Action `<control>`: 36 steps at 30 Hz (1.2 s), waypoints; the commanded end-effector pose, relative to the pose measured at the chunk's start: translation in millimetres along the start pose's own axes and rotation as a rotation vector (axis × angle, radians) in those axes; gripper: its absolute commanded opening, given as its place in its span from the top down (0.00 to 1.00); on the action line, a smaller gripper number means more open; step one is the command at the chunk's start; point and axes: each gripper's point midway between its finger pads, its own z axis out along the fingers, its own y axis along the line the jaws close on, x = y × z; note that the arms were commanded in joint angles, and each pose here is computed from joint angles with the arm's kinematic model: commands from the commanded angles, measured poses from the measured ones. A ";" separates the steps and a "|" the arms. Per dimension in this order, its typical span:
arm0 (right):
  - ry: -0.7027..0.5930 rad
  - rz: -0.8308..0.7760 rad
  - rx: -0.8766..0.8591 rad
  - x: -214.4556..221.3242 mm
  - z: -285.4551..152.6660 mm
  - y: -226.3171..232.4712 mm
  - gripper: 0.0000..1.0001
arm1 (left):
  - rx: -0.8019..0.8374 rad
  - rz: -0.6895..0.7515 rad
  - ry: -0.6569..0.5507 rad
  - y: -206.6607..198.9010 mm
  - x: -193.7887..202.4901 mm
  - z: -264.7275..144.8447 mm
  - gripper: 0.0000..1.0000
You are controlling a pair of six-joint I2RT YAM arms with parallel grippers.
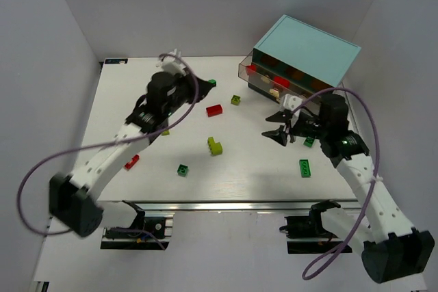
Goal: Sort the legos into containers by color
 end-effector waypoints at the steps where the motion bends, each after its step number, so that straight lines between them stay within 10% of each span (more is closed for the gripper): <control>1: 0.003 -0.112 -0.067 -7.1 23.4 -2.1 0.44 | -0.201 0.068 -0.025 48.9 7.3 -69.9 0.75; 5: 0.158 -0.195 -0.167 16.3 83.6 1.6 0.15 | -0.472 0.059 -0.054 110.5 27.6 -147.3 0.24; 8: 0.232 -0.282 -0.252 31.1 122.2 -3.4 0.11 | -0.569 0.048 -0.085 130.5 32.8 -193.0 0.03; 22: 0.428 -0.525 -0.424 107.3 261.2 -84.9 0.11 | -0.512 0.049 -0.174 140.5 47.2 -256.3 0.02; 36: 0.538 -0.505 -0.408 177.7 299.1 -102.9 0.11 | -0.463 0.067 -0.182 136.4 49.0 -253.2 0.02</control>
